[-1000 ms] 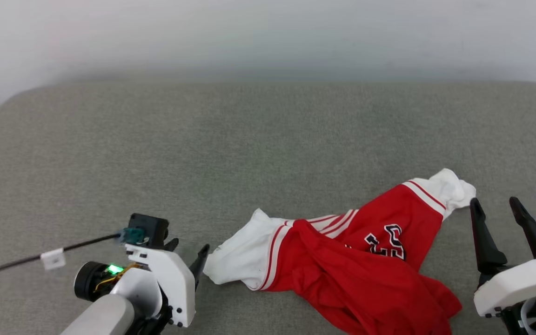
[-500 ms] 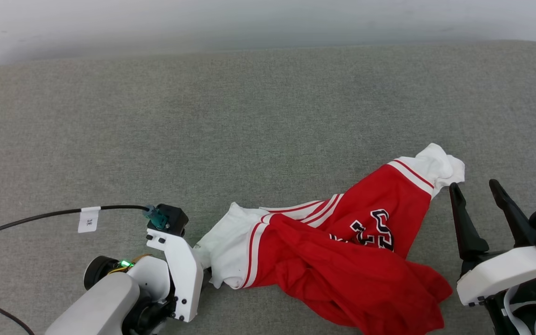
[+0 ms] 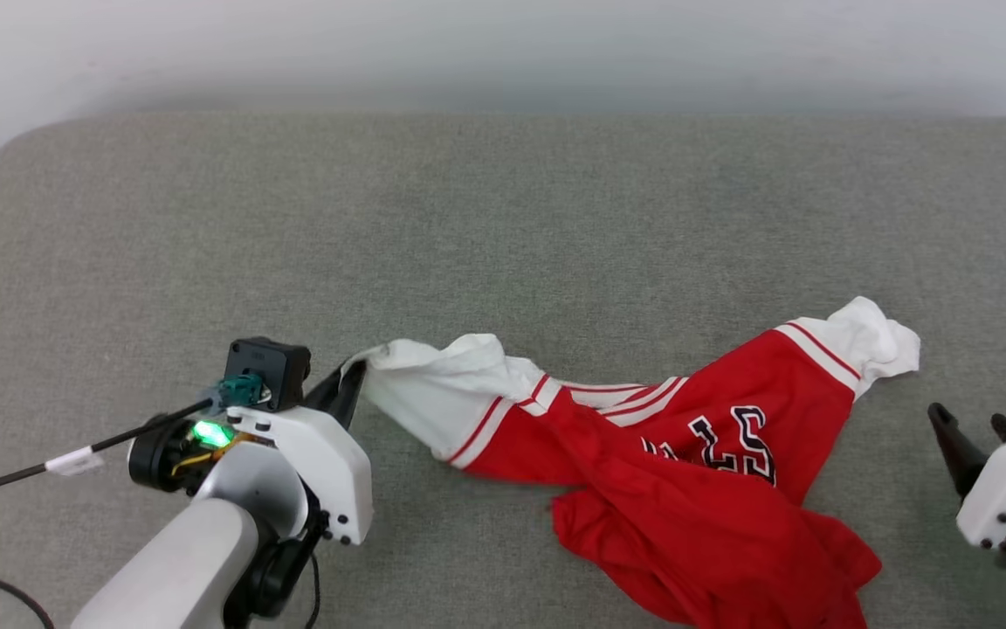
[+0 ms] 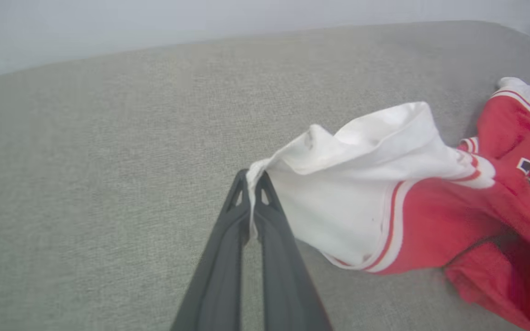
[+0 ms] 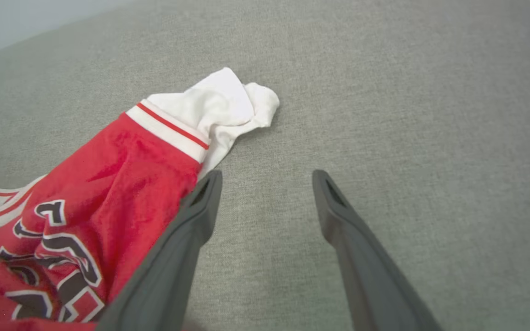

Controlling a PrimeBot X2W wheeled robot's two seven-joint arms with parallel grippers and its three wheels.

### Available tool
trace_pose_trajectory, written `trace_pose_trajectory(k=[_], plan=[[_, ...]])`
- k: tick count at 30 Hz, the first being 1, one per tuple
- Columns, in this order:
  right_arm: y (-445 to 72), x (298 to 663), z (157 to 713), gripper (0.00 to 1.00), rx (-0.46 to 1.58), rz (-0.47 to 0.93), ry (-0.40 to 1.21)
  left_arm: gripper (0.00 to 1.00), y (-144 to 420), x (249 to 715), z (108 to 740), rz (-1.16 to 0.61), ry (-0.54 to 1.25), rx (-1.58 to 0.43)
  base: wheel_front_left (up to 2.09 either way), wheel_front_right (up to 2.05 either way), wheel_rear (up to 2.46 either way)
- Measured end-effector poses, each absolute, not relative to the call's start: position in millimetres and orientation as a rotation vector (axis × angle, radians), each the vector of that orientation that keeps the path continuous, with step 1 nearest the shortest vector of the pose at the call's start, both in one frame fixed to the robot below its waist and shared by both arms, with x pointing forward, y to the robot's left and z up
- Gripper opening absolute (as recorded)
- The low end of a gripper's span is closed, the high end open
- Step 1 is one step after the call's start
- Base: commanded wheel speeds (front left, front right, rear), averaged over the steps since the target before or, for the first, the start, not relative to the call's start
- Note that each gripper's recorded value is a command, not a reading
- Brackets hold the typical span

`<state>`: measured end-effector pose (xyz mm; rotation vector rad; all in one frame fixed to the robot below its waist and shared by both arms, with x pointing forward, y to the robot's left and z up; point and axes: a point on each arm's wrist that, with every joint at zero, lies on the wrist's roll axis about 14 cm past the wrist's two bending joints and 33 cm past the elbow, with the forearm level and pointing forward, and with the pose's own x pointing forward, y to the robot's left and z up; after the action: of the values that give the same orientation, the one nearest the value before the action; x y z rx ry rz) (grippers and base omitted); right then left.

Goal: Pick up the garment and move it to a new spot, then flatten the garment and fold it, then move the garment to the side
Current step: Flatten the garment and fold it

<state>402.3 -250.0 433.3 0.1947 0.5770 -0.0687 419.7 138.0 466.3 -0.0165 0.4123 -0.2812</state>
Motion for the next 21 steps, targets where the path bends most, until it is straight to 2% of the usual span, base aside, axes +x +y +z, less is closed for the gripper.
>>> trace_pose_trajectory(k=[6, 14, 21], plan=[[-254, 433, 419, 1.00, 0.203, -0.053, 0.715, 0.00, 133, 434, 490, -0.293, 0.306, -0.018, 0.00, 0.00, 0.00], [-243, 478, 393, 1.00, 0.173, -0.002, 0.854, 0.00, 132, 453, 482, -0.309, 0.302, -0.019, 0.00, 0.00, 0.00], [-229, 483, 357, 1.00, 0.175, 0.037, 1.030, 0.00, 140, 457, 465, -0.290, 0.337, -0.022, 0.00, 0.00, 0.00]])
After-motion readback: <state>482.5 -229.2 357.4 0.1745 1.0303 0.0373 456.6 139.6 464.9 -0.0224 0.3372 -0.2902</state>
